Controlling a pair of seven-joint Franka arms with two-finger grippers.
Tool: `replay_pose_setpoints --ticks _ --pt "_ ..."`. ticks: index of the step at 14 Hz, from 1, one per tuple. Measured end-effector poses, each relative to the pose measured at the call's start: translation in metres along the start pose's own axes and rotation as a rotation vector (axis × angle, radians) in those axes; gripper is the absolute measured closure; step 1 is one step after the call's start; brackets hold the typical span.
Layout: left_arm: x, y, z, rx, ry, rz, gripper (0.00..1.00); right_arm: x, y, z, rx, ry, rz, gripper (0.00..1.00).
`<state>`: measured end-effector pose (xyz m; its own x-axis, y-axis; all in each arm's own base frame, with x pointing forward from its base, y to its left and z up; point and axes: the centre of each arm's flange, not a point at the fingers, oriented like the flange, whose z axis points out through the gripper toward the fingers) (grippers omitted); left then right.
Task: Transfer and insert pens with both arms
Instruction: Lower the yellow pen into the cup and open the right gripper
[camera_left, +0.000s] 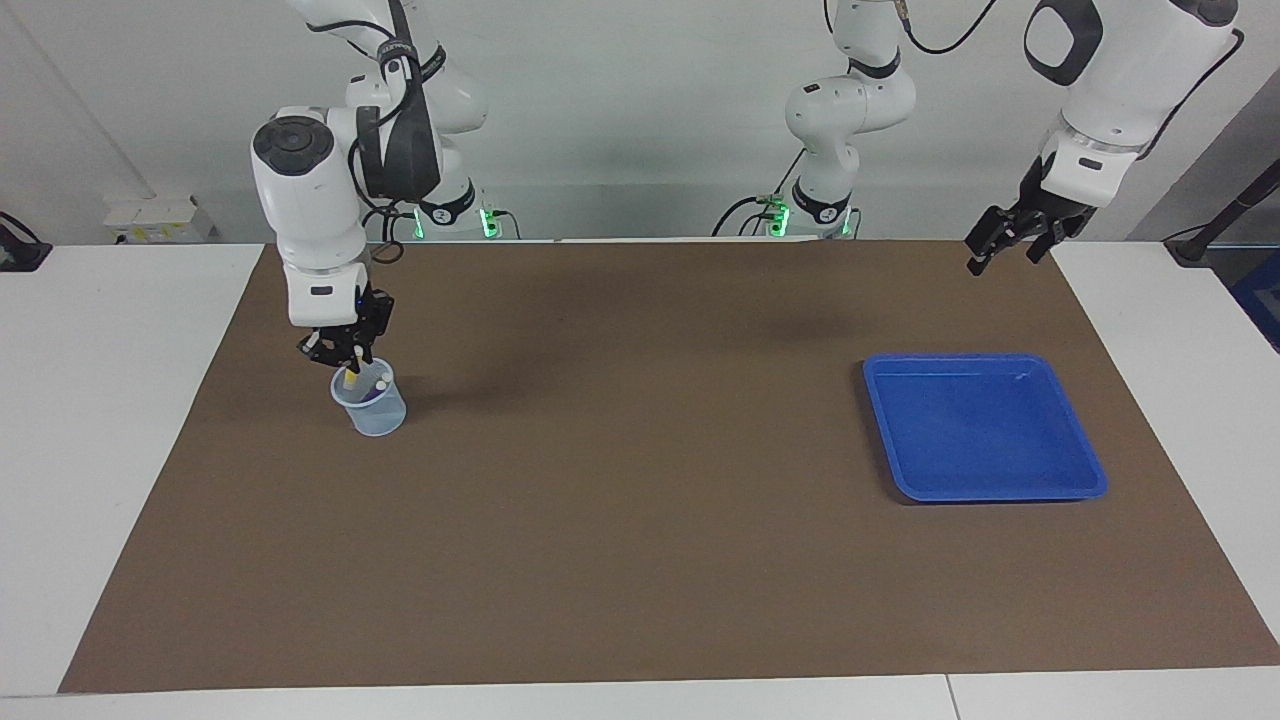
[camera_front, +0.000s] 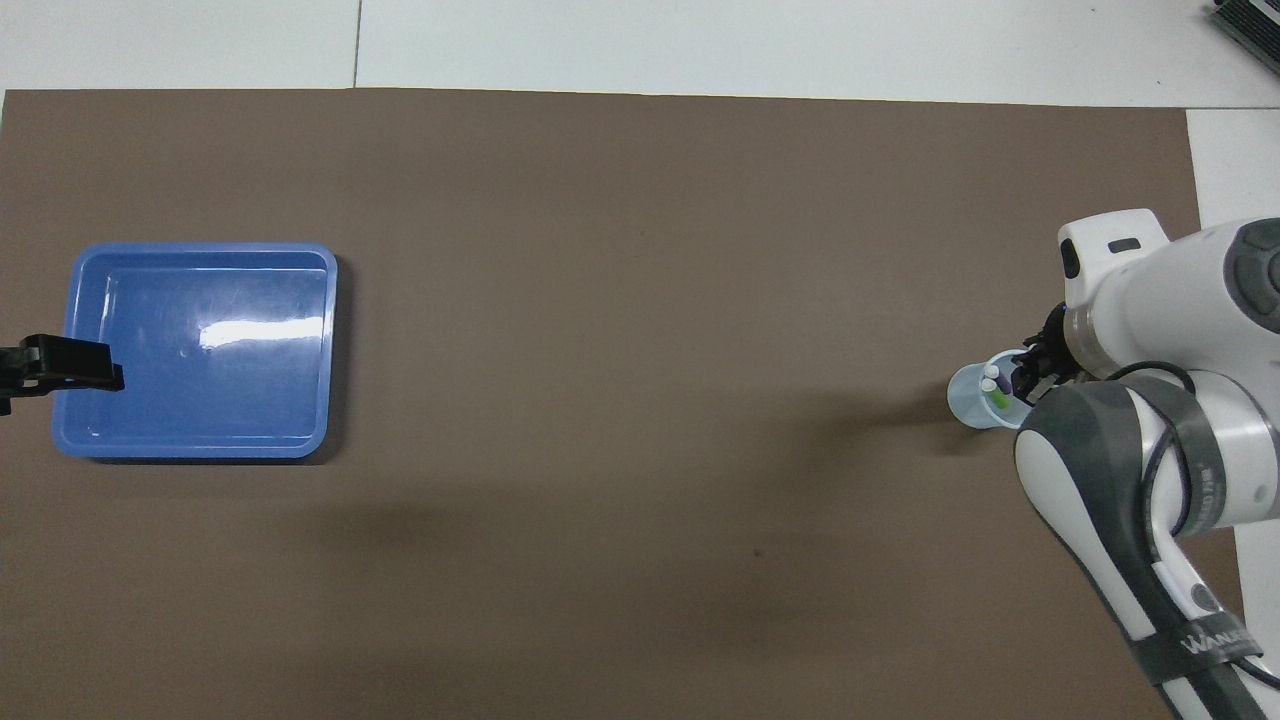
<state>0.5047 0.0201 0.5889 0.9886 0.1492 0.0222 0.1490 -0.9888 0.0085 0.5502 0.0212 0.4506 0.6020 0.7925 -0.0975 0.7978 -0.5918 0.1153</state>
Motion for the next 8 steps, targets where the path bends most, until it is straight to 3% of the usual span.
replay_pose_setpoints --ticks 1,8 --pt "0.000 0.004 0.000 0.000 0.002 0.009 0.00 -0.003 0.000 0.006 0.010 0.004 0.009 0.78" --pt "0.008 0.027 -0.001 -0.014 0.005 0.061 0.00 -0.005 0.004 -0.001 0.032 0.050 0.072 0.01"
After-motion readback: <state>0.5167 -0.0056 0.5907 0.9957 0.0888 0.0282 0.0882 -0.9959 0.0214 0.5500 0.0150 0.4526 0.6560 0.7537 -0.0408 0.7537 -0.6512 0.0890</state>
